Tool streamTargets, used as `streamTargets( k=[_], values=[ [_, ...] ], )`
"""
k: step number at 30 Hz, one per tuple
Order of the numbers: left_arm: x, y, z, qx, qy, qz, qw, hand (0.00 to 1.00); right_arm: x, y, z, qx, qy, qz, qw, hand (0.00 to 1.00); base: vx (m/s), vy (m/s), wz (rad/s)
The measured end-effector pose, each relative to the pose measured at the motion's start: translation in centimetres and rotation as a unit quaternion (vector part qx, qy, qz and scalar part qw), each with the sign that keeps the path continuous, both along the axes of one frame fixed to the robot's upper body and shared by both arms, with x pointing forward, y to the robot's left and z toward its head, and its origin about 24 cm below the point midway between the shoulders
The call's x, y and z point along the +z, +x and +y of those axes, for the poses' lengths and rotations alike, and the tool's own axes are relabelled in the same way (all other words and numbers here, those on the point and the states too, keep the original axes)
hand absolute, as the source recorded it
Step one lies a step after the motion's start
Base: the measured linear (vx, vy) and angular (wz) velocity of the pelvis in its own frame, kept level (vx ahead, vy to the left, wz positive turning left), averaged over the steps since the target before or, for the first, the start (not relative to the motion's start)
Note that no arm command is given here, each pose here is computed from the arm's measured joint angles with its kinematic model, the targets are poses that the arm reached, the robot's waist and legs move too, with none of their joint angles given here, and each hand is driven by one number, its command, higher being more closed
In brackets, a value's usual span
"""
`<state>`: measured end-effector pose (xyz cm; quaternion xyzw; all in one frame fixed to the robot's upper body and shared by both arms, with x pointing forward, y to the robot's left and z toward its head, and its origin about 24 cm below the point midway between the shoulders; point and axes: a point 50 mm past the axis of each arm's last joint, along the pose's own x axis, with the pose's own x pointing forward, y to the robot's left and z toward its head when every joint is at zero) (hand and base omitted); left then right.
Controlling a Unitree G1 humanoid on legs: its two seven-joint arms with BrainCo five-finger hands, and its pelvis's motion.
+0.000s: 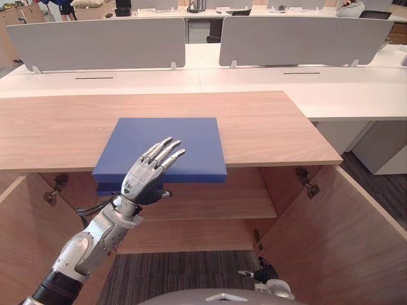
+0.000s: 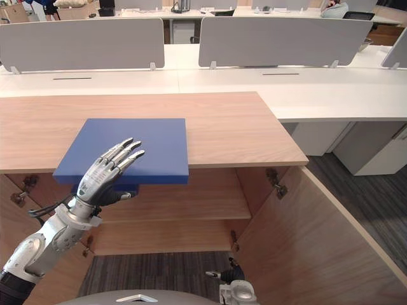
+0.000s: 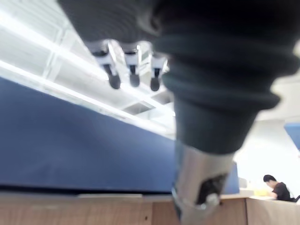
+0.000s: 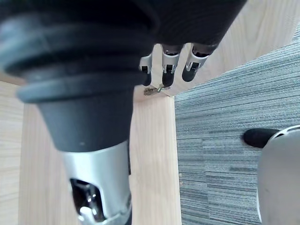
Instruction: Walk over to the cabinet, pick up the folder, carry it to the office cabinet, place the folder inside the office cabinet, then close the office cabinet door
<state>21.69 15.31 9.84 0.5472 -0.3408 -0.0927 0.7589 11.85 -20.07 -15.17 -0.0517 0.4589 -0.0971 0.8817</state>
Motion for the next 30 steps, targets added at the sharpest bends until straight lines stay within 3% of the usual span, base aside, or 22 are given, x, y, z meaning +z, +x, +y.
streamTargets(
  k=[30],
  values=[
    [0.9,0.0,-0.2,-0.005,0.007,-0.003,1.000,0.00,-0.4,-2.1,-0.9,-0.012,0.001,0.024,1.000,0.00,0.00,0.000,0.00]
  ],
)
